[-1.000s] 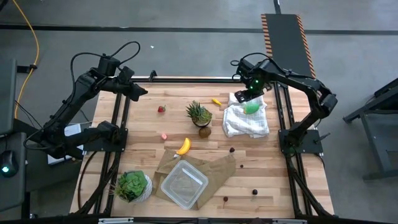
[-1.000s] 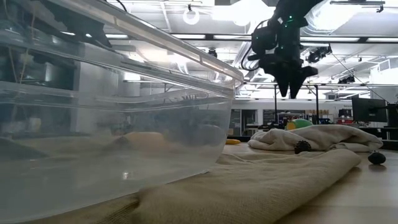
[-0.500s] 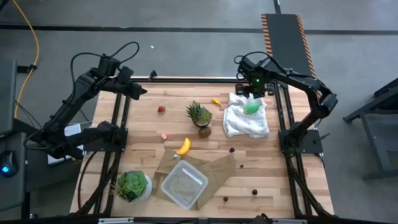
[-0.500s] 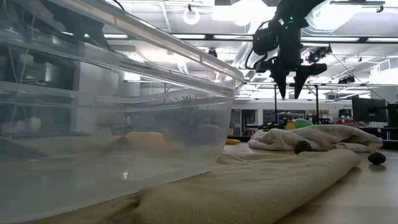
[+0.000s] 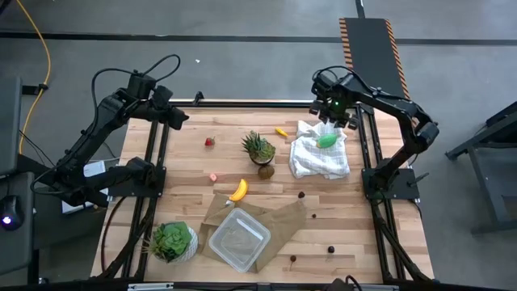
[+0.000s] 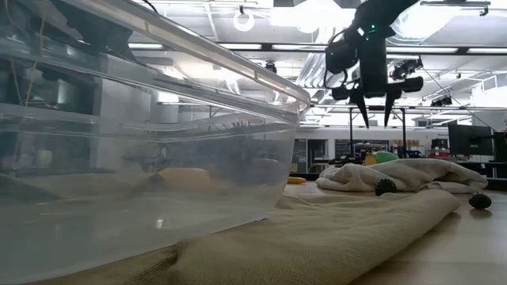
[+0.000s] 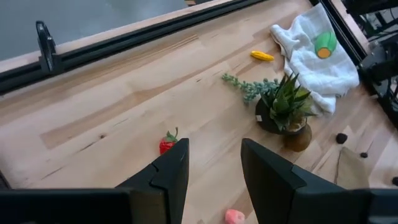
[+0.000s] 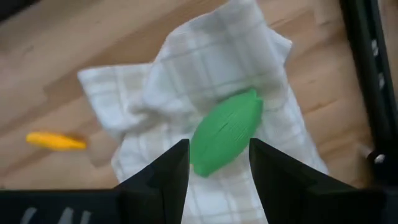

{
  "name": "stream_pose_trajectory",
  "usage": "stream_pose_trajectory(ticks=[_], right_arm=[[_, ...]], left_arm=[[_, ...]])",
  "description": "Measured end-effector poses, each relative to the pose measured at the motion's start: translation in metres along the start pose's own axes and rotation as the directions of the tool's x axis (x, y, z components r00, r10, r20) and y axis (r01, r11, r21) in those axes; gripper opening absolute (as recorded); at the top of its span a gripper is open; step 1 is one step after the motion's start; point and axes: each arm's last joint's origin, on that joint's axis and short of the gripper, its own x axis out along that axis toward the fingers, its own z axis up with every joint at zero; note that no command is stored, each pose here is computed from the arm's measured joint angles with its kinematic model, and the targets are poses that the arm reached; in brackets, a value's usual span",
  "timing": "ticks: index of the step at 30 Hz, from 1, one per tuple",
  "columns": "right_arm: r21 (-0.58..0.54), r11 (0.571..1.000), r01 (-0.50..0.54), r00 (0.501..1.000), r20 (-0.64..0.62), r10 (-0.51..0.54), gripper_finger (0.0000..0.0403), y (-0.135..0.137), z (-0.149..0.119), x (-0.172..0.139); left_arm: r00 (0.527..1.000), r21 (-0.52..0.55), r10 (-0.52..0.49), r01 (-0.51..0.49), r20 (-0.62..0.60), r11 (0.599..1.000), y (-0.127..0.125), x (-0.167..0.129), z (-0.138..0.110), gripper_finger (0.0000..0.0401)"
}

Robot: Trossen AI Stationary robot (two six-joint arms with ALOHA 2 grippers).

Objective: Pick and placing Produce into tupperware
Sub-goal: Put the green corn into the container

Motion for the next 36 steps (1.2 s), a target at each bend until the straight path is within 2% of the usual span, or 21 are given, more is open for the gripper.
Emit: stream_pose_trajectory(ticks=[5,13,16,25,32,36], right_arm=[[0.059,0.998,0.02,0.998,-0.058,-0.017,0.0168,-0.001,-0.008,0.009],[0.159,0.985,0.072,0.996,-0.055,-0.064,0.0249,-0.006,-0.015,0.022],[0.202,0.976,0.086,0.996,-0.055,-0.077,0.0267,-0.007,-0.017,0.028],[0.279,0.96,0.02,0.999,-0.054,-0.005,0.0271,-0.006,-0.015,0.051],[0.316,0.947,0.063,0.995,-0.088,-0.037,0.0271,-0.015,-0.017,0.068],[0.325,0.946,0.023,0.996,-0.089,0.006,0.0271,-0.015,-0.018,0.079]], left_arm=[[0.999,0.024,0.009,-0.008,-0.044,1.0,0.001,0.0,-0.005,0.0134],[0.998,0.034,0.015,-0.013,-0.068,0.999,0.001,0.0,-0.007,0.0134],[0.996,0.028,0.017,-0.015,-0.087,1.0,0.001,0.0,-0.009,0.0134],[0.994,0.042,0.021,-0.016,-0.111,0.999,0.002,-0.001,-0.011,0.0134],[0.993,0.043,0.035,-0.03,-0.11,0.999,0.002,-0.001,-0.011,0.0134],[0.993,0.043,0.036,-0.031,-0.11,0.999,0.002,-0.001,-0.011,0.0134]])
